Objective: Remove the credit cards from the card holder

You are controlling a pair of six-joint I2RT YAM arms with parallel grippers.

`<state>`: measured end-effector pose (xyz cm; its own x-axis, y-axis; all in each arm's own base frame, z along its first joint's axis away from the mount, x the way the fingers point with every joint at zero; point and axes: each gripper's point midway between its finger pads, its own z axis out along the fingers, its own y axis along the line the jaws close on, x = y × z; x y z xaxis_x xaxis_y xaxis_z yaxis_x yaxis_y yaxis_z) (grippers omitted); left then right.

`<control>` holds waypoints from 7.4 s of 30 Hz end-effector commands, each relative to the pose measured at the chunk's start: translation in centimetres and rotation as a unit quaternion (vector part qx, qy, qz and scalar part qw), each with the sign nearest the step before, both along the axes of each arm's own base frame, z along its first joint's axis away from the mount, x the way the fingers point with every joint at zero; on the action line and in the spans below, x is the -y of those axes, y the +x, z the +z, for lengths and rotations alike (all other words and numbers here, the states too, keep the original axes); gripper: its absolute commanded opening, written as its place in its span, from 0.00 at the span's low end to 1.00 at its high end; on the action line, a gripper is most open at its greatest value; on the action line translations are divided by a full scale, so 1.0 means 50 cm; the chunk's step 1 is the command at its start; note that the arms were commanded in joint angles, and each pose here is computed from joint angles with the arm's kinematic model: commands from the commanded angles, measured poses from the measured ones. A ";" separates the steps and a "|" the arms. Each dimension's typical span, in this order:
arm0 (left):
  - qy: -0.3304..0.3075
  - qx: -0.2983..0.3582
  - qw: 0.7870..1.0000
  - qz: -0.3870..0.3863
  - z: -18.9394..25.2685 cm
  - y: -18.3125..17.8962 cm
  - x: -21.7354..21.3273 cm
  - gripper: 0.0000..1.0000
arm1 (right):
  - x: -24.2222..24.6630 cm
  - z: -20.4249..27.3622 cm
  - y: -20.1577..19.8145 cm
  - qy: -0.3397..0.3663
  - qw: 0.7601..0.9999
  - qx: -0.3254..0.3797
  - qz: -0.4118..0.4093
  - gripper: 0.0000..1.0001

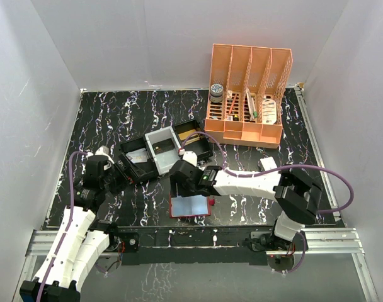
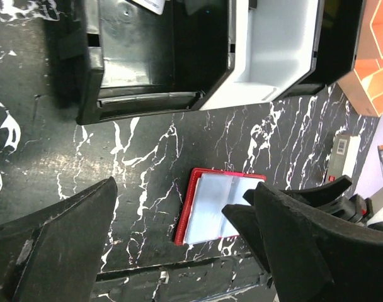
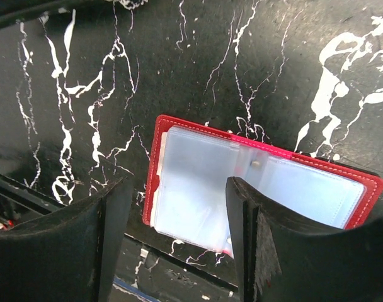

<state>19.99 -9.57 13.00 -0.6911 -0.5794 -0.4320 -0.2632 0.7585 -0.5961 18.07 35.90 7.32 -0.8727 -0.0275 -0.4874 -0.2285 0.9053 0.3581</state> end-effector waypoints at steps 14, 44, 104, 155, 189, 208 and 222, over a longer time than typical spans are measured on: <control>0.019 -0.017 0.998 0.052 -0.003 -0.015 -0.033 0.90 | -0.026 -0.043 -0.001 -0.073 0.997 0.003 -0.011 0.62; -0.110 -0.050 0.980 -0.160 -0.030 -0.046 0.112 0.72 | -0.036 -0.024 -0.031 0.115 0.993 -0.039 0.005 0.14; -0.148 -0.048 0.887 -0.436 -0.126 -0.136 0.502 0.48 | 0.209 0.049 0.071 0.187 0.968 -0.021 -0.169 0.56; 0.058 -0.006 0.994 -0.092 -0.054 -0.044 0.117 0.94 | 0.013 0.025 0.015 0.001 0.999 0.038 0.017 0.56; 0.002 0.021 0.973 -0.229 -0.035 -0.059 0.207 0.93 | 0.039 -0.109 -0.018 -0.081 0.996 -0.020 0.038 0.41; -0.108 -0.004 0.940 -0.324 -0.070 -0.122 0.284 0.53 | 0.054 -0.095 -0.018 0.066 0.994 -0.083 0.017 0.42; -0.090 -0.037 0.935 -0.340 -0.124 -0.137 0.317 0.37 | 0.062 -0.097 -0.013 0.065 0.994 -0.087 0.005 0.43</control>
<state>12.99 -25.11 6.83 -0.9555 -0.0487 -0.2908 0.1912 0.6484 -0.7369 17.94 33.67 3.71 -0.9364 0.0222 -0.3504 -0.1806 0.8254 0.5348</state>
